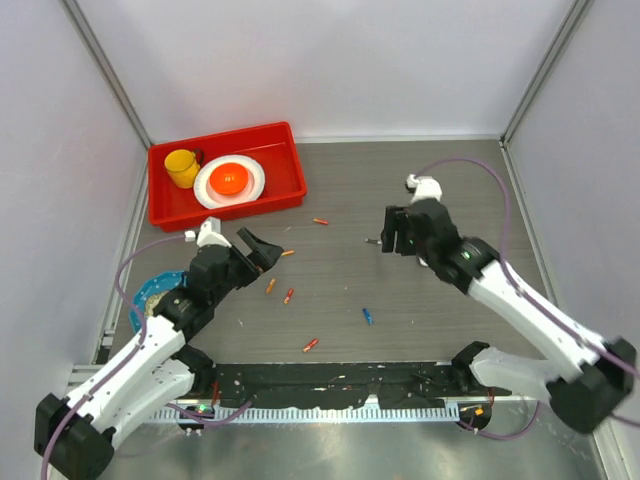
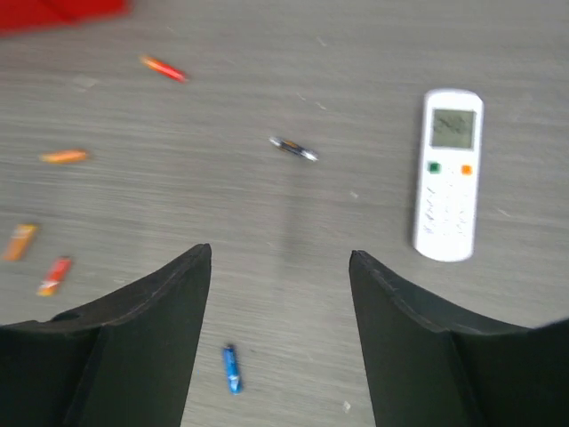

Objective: Load the batteries into the remote control

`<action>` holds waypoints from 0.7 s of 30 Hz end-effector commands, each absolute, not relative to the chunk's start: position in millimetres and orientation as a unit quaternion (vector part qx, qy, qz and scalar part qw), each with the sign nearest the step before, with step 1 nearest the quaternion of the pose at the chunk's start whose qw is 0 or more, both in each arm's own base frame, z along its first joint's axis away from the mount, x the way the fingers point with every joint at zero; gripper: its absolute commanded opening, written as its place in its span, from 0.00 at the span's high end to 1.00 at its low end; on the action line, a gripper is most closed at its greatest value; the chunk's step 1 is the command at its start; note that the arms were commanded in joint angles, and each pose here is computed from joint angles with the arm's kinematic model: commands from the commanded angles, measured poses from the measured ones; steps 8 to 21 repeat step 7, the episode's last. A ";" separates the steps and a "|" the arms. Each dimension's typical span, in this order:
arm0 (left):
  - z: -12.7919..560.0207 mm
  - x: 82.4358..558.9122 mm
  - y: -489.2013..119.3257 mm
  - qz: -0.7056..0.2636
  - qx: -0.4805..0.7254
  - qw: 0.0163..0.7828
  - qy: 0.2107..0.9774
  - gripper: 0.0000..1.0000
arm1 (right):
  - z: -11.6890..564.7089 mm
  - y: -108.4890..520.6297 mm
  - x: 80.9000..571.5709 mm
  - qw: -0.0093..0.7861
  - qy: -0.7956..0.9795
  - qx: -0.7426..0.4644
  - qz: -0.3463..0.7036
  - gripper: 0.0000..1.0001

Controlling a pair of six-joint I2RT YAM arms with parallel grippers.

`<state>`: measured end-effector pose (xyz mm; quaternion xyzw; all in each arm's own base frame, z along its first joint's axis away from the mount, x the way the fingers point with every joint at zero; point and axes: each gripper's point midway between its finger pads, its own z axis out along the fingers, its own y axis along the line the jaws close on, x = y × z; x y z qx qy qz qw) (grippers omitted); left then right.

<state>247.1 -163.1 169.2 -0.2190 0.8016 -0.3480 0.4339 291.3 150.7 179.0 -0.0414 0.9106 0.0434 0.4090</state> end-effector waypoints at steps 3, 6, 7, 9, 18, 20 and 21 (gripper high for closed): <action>128.0 247.4 -155.4 -0.252 -0.210 0.379 0.865 0.00 | 203.8 188.7 268.7 0.509 0.821 -0.017 0.257 0.23; 124.2 245.8 -164.9 -0.263 -0.175 0.371 0.873 0.00 | 202.9 192.5 263.7 0.517 0.810 -0.022 0.276 0.21; 123.3 246.0 -166.2 -0.265 -0.172 0.370 0.874 0.00 | 203.9 192.7 262.6 0.519 0.807 -0.020 0.282 0.21; 123.3 246.0 -166.2 -0.265 -0.172 0.370 0.874 0.00 | 203.9 192.7 262.6 0.519 0.807 -0.020 0.282 0.21; 123.3 246.0 -166.2 -0.265 -0.172 0.370 0.874 0.00 | 203.9 192.7 262.6 0.519 0.807 -0.020 0.282 0.21; 123.3 246.0 -166.2 -0.265 -0.172 0.370 0.874 0.00 | 203.9 192.7 262.6 0.519 0.807 -0.020 0.282 0.21; 123.3 246.0 -166.2 -0.265 -0.172 0.370 0.874 0.00 | 203.9 192.7 262.6 0.519 0.807 -0.020 0.282 0.21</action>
